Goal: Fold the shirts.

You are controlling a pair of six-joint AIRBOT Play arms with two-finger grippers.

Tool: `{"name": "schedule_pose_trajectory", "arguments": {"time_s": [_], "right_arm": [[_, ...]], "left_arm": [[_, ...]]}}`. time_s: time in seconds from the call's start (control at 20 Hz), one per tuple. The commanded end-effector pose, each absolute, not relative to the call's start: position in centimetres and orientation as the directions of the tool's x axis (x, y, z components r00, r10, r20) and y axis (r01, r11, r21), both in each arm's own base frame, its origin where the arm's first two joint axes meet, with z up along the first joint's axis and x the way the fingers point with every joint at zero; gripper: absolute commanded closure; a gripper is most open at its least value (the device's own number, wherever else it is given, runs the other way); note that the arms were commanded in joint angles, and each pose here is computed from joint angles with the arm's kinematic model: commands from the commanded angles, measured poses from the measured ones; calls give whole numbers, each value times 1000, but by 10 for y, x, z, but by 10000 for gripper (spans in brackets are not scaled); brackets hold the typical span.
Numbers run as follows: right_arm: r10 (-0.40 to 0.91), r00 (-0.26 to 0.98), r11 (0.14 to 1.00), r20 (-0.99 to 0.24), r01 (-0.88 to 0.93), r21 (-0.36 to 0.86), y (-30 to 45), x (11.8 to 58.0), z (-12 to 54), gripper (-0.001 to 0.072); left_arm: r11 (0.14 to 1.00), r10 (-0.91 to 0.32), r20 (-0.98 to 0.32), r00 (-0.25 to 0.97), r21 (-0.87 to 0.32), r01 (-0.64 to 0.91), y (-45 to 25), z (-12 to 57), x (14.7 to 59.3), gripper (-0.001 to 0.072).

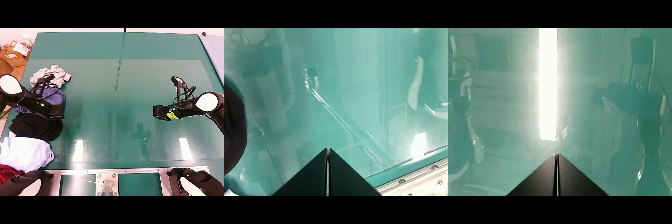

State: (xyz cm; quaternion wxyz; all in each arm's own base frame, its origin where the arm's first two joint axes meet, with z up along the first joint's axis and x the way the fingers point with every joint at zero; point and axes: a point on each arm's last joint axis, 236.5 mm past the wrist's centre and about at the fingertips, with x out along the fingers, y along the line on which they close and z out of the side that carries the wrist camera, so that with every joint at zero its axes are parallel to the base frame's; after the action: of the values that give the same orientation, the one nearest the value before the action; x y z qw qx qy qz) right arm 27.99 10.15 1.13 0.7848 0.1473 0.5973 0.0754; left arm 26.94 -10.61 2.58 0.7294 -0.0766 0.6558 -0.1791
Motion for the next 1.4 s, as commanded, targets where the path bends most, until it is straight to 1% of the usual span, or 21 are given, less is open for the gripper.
{"name": "schedule_pose_trajectory", "arguments": {"time_s": [0.0,0.45,0.55,0.65,0.8,0.85,0.9,0.95,1.0,1.05,1.1,1.2,1.3,1.35], "right_arm": [[295,275,945,-915,57,322,102,280,12,701],[295,276,945,-915,57,322,102,280,12,702],[295,300,944,-907,56,326,102,286,13,701],[295,301,944,-907,56,326,102,286,14,701],[300,310,941,-902,58,333,103,288,13,701],[301,322,940,-897,59,337,103,291,13,701],[301,342,939,-890,57,340,103,296,15,701],[301,358,938,-884,56,343,103,300,16,700],[301,372,937,-878,55,345,103,303,18,675],[300,388,936,-872,54,347,103,307,19,580],[300,410,935,-861,52,351,103,312,22,513],[298,465,932,-834,48,360,103,325,28,510],[296,507,929,-810,44,367,102,335,34,469],[295,517,929,-804,43,369,102,337,35,430]], "left_arm": [[924,-361,-929,75,-346,161,-106,26,269,686],[924,-361,-929,78,-346,161,-106,26,270,686],[924,-365,-927,91,-348,160,-107,26,273,686],[924,-369,-920,132,-348,159,-108,28,283,686],[924,-378,-896,234,-350,155,-110,33,307,686],[937,-346,-894,285,-312,159,-102,34,319,663],[965,-253,-897,363,-206,163,-80,33,337,264],[988,-129,-882,453,-74,137,-50,37,359,-11],[993,-20,-838,545,44,105,-21,48,381,-12],[990,55,-776,628,123,65,5,64,403,-13],[989,93,-722,685,146,20,26,77,425,-13],[988,143,-677,722,139,-65,64,81,465,-13],[987,160,-694,702,99,-127,93,59,504,-13],[986,162,-703,692,92,-138,102,44,522,-13]]}}
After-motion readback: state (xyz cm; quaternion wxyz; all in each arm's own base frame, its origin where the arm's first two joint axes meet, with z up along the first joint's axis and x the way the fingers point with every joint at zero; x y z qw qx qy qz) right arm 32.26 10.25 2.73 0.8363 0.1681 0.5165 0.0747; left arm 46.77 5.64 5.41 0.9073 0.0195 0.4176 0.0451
